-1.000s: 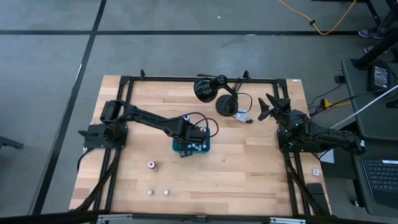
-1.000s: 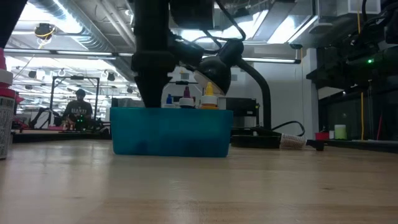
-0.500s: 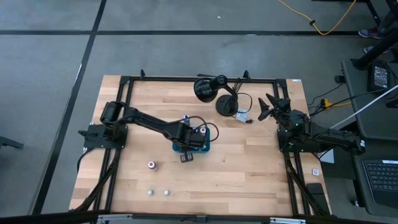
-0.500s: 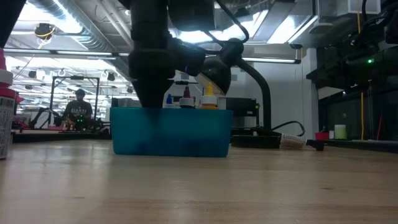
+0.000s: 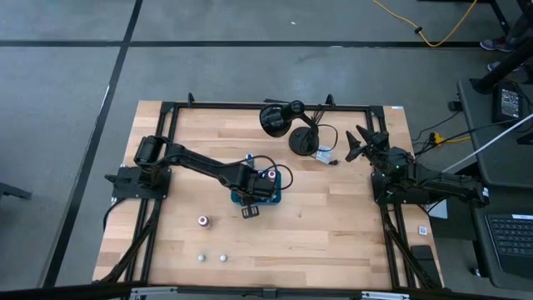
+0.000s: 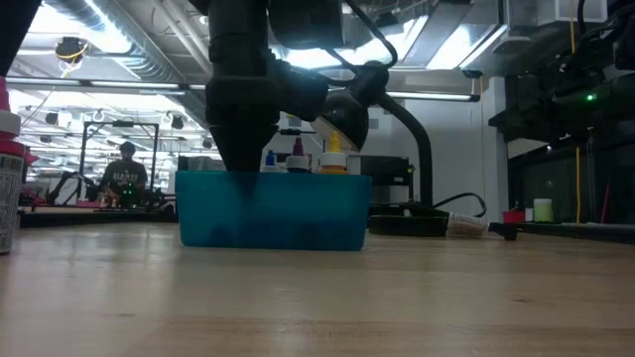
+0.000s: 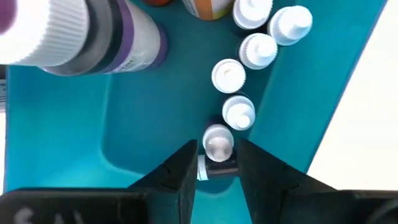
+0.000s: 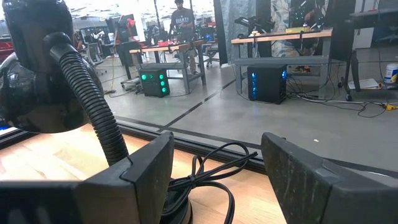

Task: Pick & Place food coloring
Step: Put the small dark red food coloring bottle into the blue bin

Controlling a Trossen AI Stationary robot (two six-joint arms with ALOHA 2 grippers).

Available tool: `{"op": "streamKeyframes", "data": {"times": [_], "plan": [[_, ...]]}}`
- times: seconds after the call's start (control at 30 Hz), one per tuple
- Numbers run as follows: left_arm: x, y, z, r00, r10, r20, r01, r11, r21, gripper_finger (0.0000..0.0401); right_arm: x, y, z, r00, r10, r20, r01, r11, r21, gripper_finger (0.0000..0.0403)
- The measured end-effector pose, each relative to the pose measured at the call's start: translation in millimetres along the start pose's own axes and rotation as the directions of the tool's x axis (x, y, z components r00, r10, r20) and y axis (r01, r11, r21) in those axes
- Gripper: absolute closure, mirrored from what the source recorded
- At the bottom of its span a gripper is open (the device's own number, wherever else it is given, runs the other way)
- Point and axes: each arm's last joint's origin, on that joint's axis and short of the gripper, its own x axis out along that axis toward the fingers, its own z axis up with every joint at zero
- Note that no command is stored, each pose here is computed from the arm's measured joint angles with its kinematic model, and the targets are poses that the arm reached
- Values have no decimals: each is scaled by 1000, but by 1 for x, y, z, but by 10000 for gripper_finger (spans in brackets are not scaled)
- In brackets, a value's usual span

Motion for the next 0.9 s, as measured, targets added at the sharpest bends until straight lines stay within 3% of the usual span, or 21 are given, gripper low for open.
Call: {"op": "streamKeyframes", "data": {"times": [0.33,0.77,0.9], "plan": [[-4,5,2,1000,-2,11,2,1000,1,270,0,0,0,1000,0,0,0,1000,0,159],[-46,11,-11,998,-7,64,12,997,-71,247,0,0,0,1000,0,0,0,1000,0,159],[-58,0,-24,998,-19,53,21,999,-34,237,0,0,0,1000,0,0,0,1000,0,159]]}}
